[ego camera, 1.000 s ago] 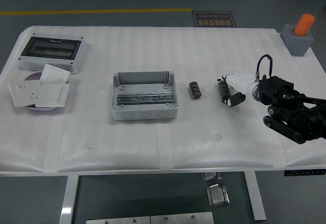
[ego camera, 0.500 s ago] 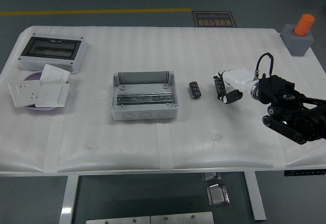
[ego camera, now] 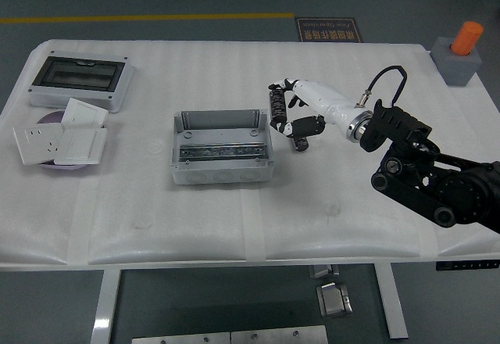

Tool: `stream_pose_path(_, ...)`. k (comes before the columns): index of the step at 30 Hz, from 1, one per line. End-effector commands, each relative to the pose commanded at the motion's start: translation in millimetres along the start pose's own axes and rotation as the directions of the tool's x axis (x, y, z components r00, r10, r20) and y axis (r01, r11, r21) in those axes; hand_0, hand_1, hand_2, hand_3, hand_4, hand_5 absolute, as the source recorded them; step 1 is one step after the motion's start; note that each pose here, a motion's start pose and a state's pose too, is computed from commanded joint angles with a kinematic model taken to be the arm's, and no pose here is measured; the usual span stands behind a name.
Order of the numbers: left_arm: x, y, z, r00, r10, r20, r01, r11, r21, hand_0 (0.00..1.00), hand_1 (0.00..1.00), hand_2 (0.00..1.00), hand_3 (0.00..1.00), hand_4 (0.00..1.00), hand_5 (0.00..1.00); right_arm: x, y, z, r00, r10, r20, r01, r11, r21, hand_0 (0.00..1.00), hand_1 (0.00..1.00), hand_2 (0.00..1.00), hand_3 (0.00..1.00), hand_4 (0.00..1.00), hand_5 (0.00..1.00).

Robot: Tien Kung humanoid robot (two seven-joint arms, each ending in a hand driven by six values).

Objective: Pick up the battery,place it into the box

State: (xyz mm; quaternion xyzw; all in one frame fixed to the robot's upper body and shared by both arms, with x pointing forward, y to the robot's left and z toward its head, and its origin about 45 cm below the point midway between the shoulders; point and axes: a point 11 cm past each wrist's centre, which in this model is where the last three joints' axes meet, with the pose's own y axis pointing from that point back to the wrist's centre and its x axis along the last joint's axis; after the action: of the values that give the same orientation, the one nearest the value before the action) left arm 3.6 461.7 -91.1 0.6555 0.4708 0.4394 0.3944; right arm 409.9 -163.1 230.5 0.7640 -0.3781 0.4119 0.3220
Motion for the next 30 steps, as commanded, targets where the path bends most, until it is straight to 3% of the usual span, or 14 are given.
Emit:
stream_pose_path(4,-0.5,-0.1,0.0,1.000,-0.002,-0.002,0.002,1.000,-0.001,0.587,0.651,0.487,0.554,0.585,0.338,-18.0,-6.5,-23.1,1.000,-0.020,0.000,0.020,0.999,0.044,0.582,0.625,0.745,0.758,0.575,0.276)
stream_pose_path(5,-0.6,-0.2,-0.5,1.000,-0.003,-0.002,0.003,1.000,0.000,0.586,0.651,0.487,0.554,0.585,0.341,-20.7,-7.6,-25.3,1.000,-0.021,-0.008,0.022,0.999,0.046,0.625,0.640,0.756,0.798,0.661,0.316)
stream_pose_path(10,-0.4,-0.9,-3.7,1.000,-0.005,-0.001,0.005,1.000,0.011,0.586,0.651,0.487,0.554,0.585,0.341,-32.2,-11.1,-26.1,0.997,-0.039,-0.059,0.041,0.999,0.031,0.625,0.640,0.756,0.798,0.661,0.316)
stream_pose_path(11,-0.4,-0.9,-3.9,1.000,-0.006,-0.001,0.006,1.000,0.012,0.585,0.651,0.485,0.556,0.579,0.360,-33.2,-11.4,-25.3,0.997,-0.043,-0.066,0.045,0.999,0.026,0.998,0.938,0.965,0.998,0.987,0.427)
stream_pose_path(21,-2.2,-0.4,-2.6,1.000,-0.018,0.007,0.018,1.000,0.014,0.585,0.650,0.483,0.555,0.581,0.364,-34.0,-13.5,-12.6,0.993,-0.064,-0.095,0.062,0.998,-0.015,0.998,0.998,0.998,0.998,0.998,0.478)
stream_pose_path(30,-2.3,-0.1,-1.3,1.000,-0.017,0.007,0.017,1.000,0.010,0.582,0.649,0.470,0.537,0.562,0.370,-11.7,-8.1,43.8,0.983,-0.095,-0.157,0.070,0.985,-0.155,0.998,0.998,0.998,0.998,0.998,0.526)
